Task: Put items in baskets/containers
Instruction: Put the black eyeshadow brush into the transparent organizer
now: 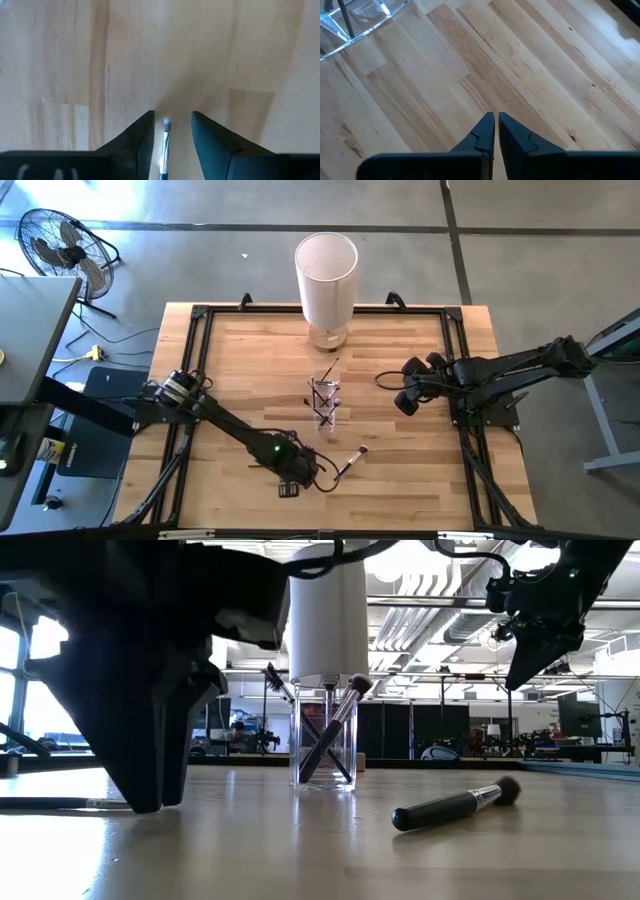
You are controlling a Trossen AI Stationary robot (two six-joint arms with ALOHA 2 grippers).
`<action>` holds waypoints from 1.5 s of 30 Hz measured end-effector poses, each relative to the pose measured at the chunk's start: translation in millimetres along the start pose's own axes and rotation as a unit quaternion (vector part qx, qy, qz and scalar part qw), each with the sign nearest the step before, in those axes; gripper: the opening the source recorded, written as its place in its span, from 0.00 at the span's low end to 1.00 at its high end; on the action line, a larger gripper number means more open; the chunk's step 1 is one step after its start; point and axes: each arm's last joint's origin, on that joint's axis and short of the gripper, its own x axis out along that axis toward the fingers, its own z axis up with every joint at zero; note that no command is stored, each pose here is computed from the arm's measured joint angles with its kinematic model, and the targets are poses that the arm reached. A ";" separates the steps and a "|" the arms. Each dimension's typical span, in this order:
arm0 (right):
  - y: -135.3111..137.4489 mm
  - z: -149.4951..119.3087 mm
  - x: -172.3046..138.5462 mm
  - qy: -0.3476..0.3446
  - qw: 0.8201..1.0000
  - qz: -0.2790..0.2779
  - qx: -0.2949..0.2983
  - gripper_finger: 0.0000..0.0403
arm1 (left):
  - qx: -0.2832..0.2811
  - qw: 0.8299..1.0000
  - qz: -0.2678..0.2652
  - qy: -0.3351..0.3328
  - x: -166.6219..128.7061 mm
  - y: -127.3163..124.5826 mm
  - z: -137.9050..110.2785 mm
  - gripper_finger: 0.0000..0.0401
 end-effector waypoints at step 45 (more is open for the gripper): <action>3.0 2.2 -0.1 -0.004 1.000 0.021 0.004 0.04 | -0.125 0.921 0.058 -0.365 -169.8 61.0 29.0 0.00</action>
